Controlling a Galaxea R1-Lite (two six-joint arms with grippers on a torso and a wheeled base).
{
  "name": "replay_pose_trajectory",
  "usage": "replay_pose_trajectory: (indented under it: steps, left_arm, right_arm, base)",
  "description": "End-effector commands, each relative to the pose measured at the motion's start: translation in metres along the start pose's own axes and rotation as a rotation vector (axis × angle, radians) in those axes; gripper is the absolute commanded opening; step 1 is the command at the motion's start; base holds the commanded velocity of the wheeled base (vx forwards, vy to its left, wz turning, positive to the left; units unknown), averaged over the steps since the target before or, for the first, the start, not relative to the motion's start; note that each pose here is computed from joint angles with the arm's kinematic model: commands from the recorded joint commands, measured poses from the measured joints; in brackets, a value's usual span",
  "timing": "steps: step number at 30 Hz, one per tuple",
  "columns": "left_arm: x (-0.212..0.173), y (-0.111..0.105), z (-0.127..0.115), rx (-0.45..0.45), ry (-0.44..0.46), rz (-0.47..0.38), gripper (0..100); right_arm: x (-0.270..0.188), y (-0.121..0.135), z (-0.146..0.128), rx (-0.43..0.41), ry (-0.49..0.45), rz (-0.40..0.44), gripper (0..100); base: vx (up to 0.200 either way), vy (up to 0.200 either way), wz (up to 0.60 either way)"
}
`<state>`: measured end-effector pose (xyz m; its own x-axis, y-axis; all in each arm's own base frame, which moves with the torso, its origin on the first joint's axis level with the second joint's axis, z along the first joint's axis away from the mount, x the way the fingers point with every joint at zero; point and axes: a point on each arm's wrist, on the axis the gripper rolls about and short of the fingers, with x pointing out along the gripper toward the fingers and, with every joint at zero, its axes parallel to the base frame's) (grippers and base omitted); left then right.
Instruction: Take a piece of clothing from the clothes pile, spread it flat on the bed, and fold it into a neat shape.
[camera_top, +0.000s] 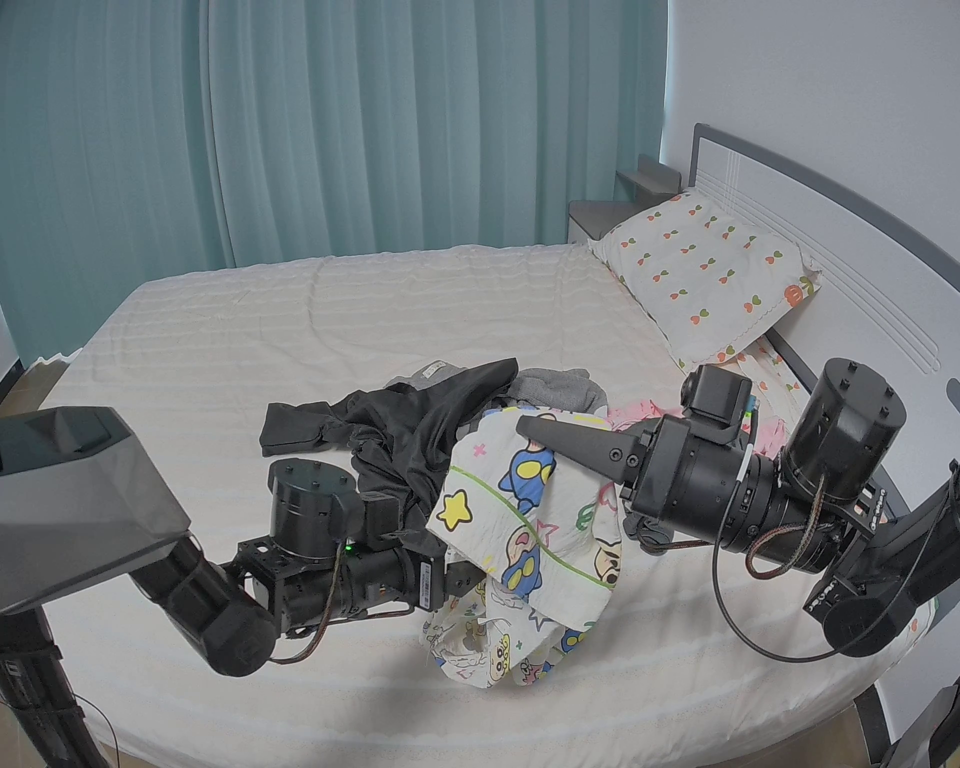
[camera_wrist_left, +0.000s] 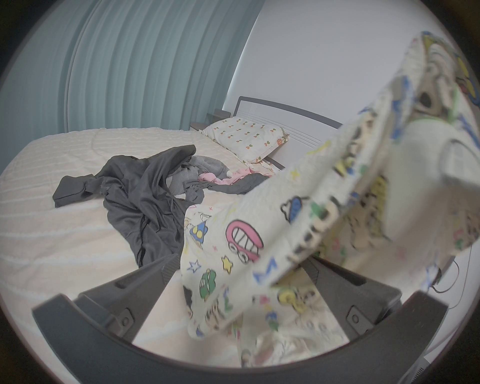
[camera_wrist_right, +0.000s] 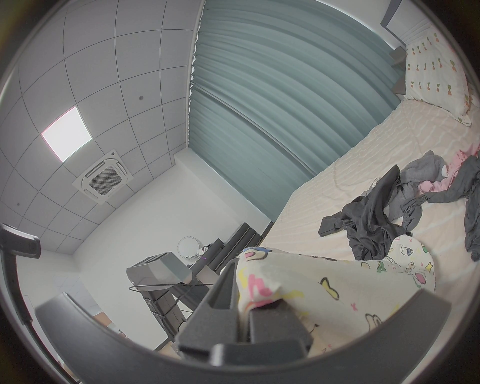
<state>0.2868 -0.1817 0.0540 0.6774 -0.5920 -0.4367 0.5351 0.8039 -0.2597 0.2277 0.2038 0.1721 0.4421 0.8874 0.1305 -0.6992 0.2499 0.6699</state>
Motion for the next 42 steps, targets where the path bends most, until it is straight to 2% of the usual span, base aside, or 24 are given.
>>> replay_pose_trajectory:
  steps: [1, 5, 8, 14, 19, 20, 23, 25, 29, 35, 38, 42]
  left_arm:
    - [0.040, 0.012, -0.010, -0.008, 0.020, 0.033, 100]
    - [0.042, 0.012, -0.009, -0.011, 0.017, 0.031, 100]
    - [0.044, 0.013, -0.012, -0.049, 0.033, 0.022, 100]
    - [0.060, 0.022, -0.037, -0.062, 0.120, 0.043, 100]
    - [0.069, 0.028, -0.049, -0.068, 0.149, 0.057, 100]
    - [0.075, 0.029, -0.048, -0.071, 0.137, 0.061, 0]
    - [0.081, 0.029, -0.045, -0.085, 0.119, 0.062, 0]
    - [0.082, 0.029, -0.045, -0.124, 0.114, 0.075, 0]
    - [0.079, 0.031, -0.048, -0.130, 0.126, 0.089, 0]
    - [0.056, 0.032, -0.049, -0.148, 0.153, 0.104, 0]
    - [0.029, 0.036, -0.038, -0.169, 0.128, 0.116, 0]
    - [0.002, 0.033, -0.009, -0.245, 0.029, 0.118, 0]
  right_arm:
    - [0.001, -0.003, -0.003, 0.004, 0.008, -0.007, 0]
    - [0.000, -0.004, -0.002, 0.005, 0.007, -0.012, 0]
    - [-0.002, -0.006, -0.004, 0.008, 0.012, -0.020, 0]
    - [-0.003, -0.007, -0.001, 0.007, 0.004, -0.026, 0]
    - [-0.006, -0.011, 0.003, 0.006, -0.009, -0.042, 0]
    - [-0.007, -0.012, 0.003, 0.007, -0.010, -0.047, 0]
    - [-0.009, -0.012, 0.001, 0.010, -0.005, -0.050, 0]
    - [-0.010, -0.014, 0.001, 0.012, -0.005, -0.059, 0]
    - [-0.014, -0.020, 0.002, 0.014, -0.010, -0.082, 0]
    - [-0.022, -0.027, 0.006, 0.015, -0.027, -0.117, 0]
    - [-0.035, -0.037, 0.008, 0.026, -0.039, -0.173, 0]
    - [-0.044, -0.049, 0.008, 0.026, -0.052, -0.233, 0]
  base:
    - [0.000, 0.000, 0.00]
    - [0.000, 0.000, 0.00]
    - [0.000, 0.000, 0.00]
    - [0.000, 0.000, 0.00]
    - [0.000, 0.000, 0.00]
    - [0.000, 0.000, 0.00]
    - [0.000, 0.000, 0.00]
    - [0.000, 0.000, 0.00]
    - [0.000, 0.000, 0.00]
    - [0.000, 0.000, 0.00]
    - [0.000, 0.000, 0.00]
    - [0.000, 0.000, 0.00]
